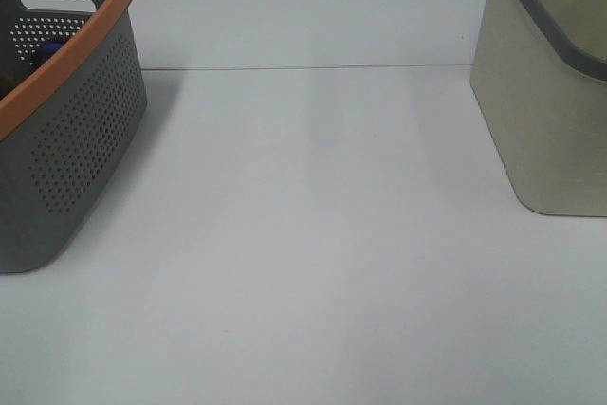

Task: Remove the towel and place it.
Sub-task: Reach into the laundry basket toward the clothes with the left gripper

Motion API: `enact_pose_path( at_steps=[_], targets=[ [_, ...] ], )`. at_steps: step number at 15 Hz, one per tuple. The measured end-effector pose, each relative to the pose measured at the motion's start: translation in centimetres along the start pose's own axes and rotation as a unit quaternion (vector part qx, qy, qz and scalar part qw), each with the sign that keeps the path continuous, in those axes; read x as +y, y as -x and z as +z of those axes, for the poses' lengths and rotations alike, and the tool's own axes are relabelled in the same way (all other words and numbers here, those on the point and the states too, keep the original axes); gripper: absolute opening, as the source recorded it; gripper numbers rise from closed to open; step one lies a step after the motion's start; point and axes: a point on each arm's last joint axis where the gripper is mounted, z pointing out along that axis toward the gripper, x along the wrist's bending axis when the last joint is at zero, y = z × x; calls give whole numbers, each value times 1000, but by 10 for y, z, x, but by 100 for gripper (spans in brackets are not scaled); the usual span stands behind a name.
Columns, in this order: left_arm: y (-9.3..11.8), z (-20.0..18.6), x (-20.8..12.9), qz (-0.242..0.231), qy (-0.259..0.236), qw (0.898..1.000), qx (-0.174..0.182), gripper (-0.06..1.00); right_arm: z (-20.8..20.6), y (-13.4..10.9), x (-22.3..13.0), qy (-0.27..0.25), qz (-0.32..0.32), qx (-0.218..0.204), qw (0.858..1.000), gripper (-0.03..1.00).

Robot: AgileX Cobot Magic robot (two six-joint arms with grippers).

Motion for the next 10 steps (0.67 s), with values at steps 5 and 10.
enact_pose_path(
  at_steps=[5, 10],
  targets=[
    [0, 0, 0, 0, 0, 1000, 0, 99, 0, 0, 0, 0, 0, 0, 1000, 76],
    [0, 0, 0, 0, 0, 1000, 0, 99, 0, 0, 0, 0, 0, 0, 1000, 76]
  ],
)
